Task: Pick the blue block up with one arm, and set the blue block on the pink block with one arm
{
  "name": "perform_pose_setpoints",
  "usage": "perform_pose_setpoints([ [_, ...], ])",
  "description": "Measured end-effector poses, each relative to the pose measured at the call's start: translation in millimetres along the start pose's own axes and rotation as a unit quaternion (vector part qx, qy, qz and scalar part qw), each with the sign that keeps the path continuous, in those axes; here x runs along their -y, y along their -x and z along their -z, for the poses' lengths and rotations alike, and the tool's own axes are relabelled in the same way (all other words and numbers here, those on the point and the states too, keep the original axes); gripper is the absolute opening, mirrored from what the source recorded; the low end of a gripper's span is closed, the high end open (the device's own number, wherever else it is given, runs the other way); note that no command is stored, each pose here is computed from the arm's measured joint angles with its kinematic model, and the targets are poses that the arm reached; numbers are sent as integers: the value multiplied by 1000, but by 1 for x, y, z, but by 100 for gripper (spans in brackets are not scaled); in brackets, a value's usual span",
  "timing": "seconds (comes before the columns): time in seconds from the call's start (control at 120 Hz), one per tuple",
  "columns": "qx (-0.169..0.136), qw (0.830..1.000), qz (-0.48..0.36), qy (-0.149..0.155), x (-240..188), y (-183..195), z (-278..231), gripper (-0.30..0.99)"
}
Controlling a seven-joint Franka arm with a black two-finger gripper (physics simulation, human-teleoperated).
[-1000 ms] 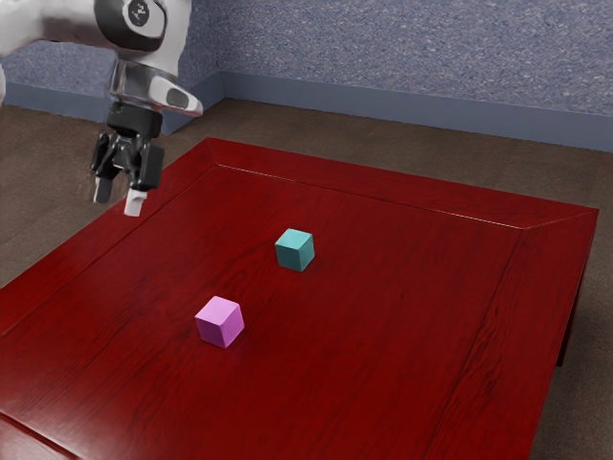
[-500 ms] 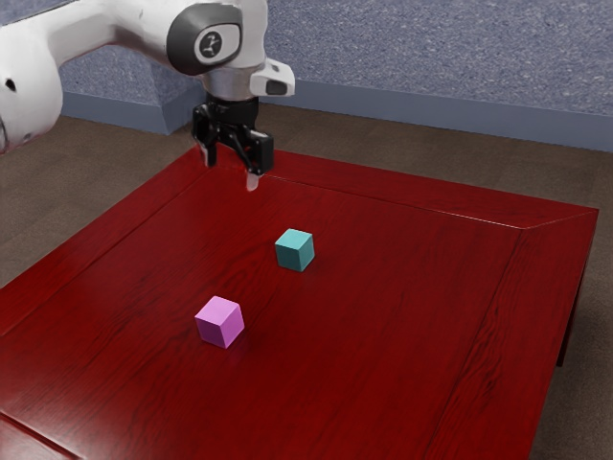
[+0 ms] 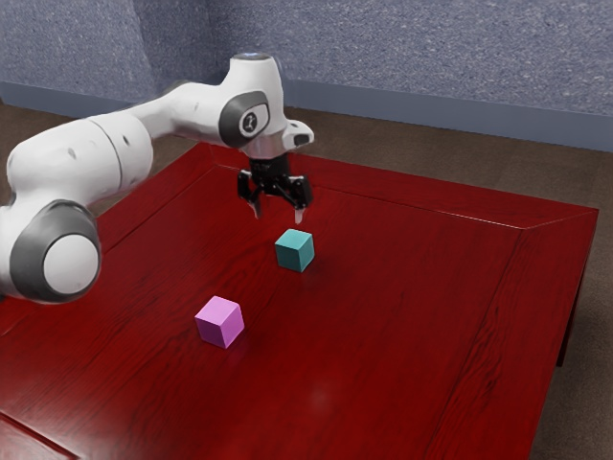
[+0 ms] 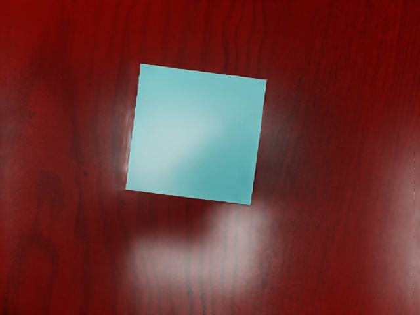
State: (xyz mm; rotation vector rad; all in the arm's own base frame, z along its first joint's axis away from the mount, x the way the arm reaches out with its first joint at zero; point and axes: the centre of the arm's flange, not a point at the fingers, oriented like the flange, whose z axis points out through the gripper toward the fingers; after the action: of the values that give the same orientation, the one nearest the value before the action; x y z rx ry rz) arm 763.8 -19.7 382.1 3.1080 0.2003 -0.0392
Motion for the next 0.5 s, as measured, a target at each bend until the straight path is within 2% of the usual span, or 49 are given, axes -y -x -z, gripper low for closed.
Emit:
perform_pose_setpoints([
  [0.092, 3, 1000, 0, 23, 24, -6, -8, 69],
  [0.233, 16, 999, -27, 39, 33, -10, -35, 69],
  [0.367, 15, 997, -64, 41, 30, -12, -41, 69],
  [0.5, 16, 994, -101, 30, 28, -12, -50, 69],
])
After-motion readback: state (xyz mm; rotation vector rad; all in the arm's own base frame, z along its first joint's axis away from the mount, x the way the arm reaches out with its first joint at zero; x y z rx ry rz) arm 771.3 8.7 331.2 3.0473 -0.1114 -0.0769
